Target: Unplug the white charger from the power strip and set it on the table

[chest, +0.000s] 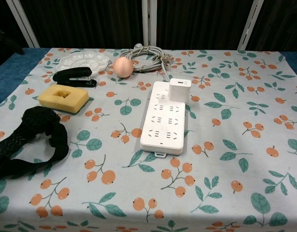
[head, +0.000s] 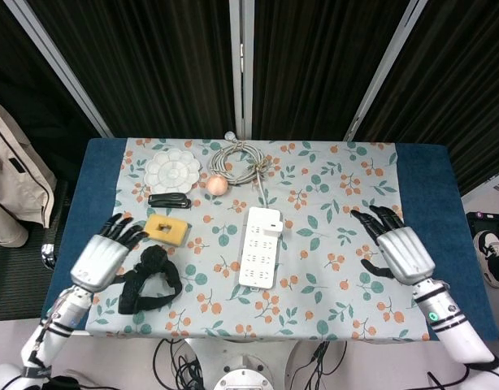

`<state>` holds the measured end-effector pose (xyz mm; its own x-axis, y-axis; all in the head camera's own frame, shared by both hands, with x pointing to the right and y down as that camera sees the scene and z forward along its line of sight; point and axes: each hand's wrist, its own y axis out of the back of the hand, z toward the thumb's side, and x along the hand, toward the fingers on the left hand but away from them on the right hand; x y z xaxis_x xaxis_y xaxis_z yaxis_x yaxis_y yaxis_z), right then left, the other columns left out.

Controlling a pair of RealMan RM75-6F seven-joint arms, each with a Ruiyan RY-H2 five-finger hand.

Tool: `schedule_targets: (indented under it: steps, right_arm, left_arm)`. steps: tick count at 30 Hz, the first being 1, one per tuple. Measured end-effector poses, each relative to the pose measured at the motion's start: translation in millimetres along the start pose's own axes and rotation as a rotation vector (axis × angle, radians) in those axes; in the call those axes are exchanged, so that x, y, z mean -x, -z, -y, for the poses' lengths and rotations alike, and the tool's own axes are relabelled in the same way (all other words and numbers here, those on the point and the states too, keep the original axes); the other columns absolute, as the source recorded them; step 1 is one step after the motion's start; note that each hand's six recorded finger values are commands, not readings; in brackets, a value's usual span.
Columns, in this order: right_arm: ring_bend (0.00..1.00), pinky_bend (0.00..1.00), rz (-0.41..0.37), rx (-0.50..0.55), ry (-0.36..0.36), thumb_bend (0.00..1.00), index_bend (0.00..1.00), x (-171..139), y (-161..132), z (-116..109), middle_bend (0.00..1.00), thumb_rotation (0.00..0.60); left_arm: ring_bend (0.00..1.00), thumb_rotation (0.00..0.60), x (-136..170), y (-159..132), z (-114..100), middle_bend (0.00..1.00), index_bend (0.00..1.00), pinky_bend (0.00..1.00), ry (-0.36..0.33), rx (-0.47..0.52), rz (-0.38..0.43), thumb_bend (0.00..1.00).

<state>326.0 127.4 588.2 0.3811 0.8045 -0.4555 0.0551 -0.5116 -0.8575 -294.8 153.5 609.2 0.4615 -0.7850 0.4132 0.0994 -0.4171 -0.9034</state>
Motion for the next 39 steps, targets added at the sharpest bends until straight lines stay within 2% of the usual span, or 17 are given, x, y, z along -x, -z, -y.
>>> schedule_targets:
  steps: [5, 9, 15, 27, 39]
  right_arm:
    - [0.06, 0.12, -0.112, -0.034, -0.071, 0.22, 0.03, 48.8, -36.4, 6.0, 0.17, 0.600]
    - [0.06, 0.13, -0.161, -0.045, -0.108, 0.23, 0.03, 86.1, -62.8, 16.4, 0.17, 0.600]
    - [0.06, 0.14, -0.185, -0.093, -0.161, 0.24, 0.03, 130.1, -89.2, 41.3, 0.17, 0.600]
    - [0.07, 0.16, -0.178, -0.142, -0.207, 0.24, 0.03, 156.8, -102.0, 84.6, 0.20, 0.600]
    - [0.11, 0.19, -0.206, -0.194, -0.224, 0.24, 0.07, 172.8, -114.8, 113.7, 0.23, 0.600]
  left_arm:
    - [0.13, 0.600, -37.0, -53.0, 10.2, 0.25, 0.27, 0.13, 0.043, -0.002, 0.205, 0.16]
    - [0.13, 0.600, -66.4, -98.3, 25.9, 0.25, 0.27, 0.13, 0.077, -0.007, 0.354, 0.16]
    - [0.13, 0.600, -99.3, -142.7, 49.3, 0.25, 0.27, 0.13, 0.114, -0.023, 0.475, 0.16]
    - [0.16, 0.600, -125.7, -181.5, 79.0, 0.25, 0.27, 0.18, 0.143, 0.016, 0.529, 0.16]
    - [0.17, 0.600, -125.2, -181.2, 95.4, 0.25, 0.26, 0.18, 0.147, 0.054, 0.518, 0.16]
